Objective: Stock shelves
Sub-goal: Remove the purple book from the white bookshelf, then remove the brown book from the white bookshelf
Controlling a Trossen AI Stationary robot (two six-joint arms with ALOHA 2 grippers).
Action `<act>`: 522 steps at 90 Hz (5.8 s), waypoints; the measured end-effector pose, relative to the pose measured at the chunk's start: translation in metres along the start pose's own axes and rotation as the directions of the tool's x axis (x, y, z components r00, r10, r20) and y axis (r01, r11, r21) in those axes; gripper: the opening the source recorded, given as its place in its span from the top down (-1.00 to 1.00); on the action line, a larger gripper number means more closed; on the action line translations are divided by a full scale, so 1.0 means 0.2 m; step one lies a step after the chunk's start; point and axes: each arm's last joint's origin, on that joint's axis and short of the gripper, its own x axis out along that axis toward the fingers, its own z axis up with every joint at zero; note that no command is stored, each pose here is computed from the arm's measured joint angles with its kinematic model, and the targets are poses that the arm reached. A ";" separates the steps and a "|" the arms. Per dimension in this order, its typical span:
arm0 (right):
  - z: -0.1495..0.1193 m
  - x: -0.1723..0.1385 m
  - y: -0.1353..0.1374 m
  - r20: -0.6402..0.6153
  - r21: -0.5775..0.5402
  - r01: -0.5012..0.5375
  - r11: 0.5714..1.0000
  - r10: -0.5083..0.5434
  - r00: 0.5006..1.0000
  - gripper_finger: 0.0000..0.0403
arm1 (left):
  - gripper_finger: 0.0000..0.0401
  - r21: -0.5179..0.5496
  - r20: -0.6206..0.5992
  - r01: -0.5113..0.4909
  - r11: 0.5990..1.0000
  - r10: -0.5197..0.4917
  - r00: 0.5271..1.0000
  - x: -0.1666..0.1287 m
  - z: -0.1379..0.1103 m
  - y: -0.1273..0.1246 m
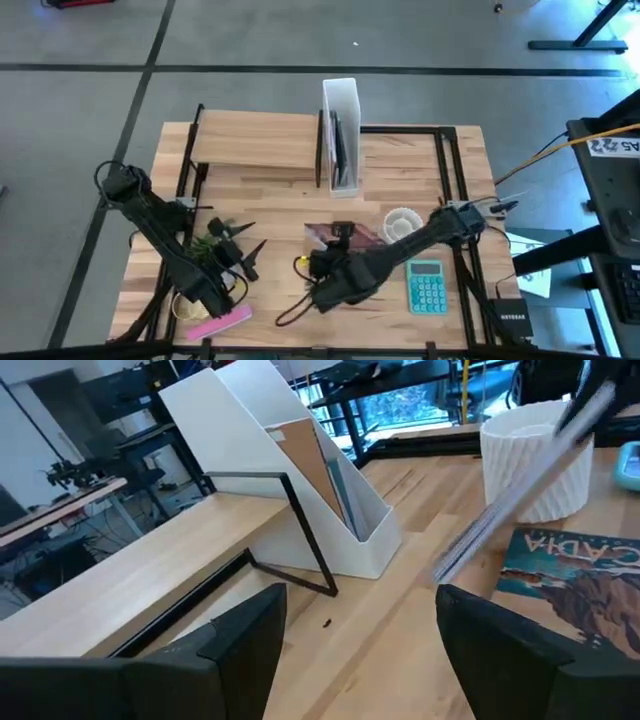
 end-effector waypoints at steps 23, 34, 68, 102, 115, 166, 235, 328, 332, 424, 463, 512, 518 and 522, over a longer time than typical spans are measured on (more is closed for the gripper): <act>0.04 0.13 0.13 -0.134 0.116 -0.253 0.961 0.267 0.954 1.00 | -0.19 0.008 -0.002 -0.003 1.000 0.003 1.000 0.00 0.00 0.00; 0.07 0.16 0.14 -0.115 0.193 -0.280 0.941 0.305 0.945 1.00 | -0.19 0.015 -0.003 -0.006 1.000 0.006 1.000 0.01 0.00 0.00; 0.17 0.25 0.13 0.006 0.392 -0.334 0.857 0.361 0.933 0.99 | -0.19 0.009 -0.046 0.001 1.000 -0.001 0.999 0.01 -0.01 0.00; 0.23 0.29 0.22 0.124 0.364 -0.421 0.831 0.405 0.906 0.66 | -0.19 0.010 -0.063 0.004 1.000 -0.004 0.998 0.01 -0.02 0.00; 0.25 0.25 0.22 0.173 0.321 -0.458 0.829 0.424 0.889 0.37 | -0.19 0.001 -0.081 0.005 1.000 -0.005 0.997 0.02 -0.07 0.00; -0.16 -0.06 0.33 -0.122 -0.013 -0.261 0.965 0.258 0.958 -0.09 | -0.19 -0.090 -0.501 0.157 0.984 -0.181 0.846 0.08 -0.19 -0.09; -0.43 0.43 0.38 -0.316 -0.126 -0.172 0.977 0.125 0.941 0.34 | -0.19 -0.358 -0.652 0.363 0.860 -0.508 0.562 0.57 -0.36 -0.24; -0.55 -0.04 0.50 -0.006 0.055 -0.228 0.972 0.229 0.973 0.34 | -0.19 -0.462 -0.558 0.415 0.784 -0.621 0.551 0.41 -0.18 -0.20; -0.56 -0.04 0.48 -0.005 0.059 -0.180 0.982 0.181 0.984 0.34 | -0.19 -0.469 -0.560 0.413 0.781 -0.624 0.546 0.40 -0.18 -0.20; -0.42 -0.16 -0.37 0.318 0.417 0.455 0.787 -0.595 0.738 0.26 | -0.19 -0.376 -0.485 0.420 0.826 -0.561 0.671 0.35 -0.15 -0.19; -0.18 0.28 -0.64 0.318 0.296 0.244 0.923 -0.337 0.886 -0.13 | -0.19 -0.355 -0.486 0.437 0.826 -0.562 0.669 0.31 -0.17 -0.20; -0.28 0.61 -0.67 0.291 0.721 0.253 0.645 -0.614 0.734 -0.27 | -0.19 -0.333 -0.464 0.443 0.832 -0.554 0.691 0.26 -0.17 -0.21; -0.28 0.63 -0.72 0.273 0.764 0.233 0.601 -0.630 0.727 -0.24 | -0.19 -0.336 -0.464 0.442 0.832 -0.554 0.691 0.26 -0.17 -0.21; -0.28 0.64 -0.74 0.262 0.786 0.222 0.577 -0.637 0.725 -0.21 | -0.19 -0.339 -0.463 0.440 0.832 -0.554 0.692 0.26 -0.17 -0.21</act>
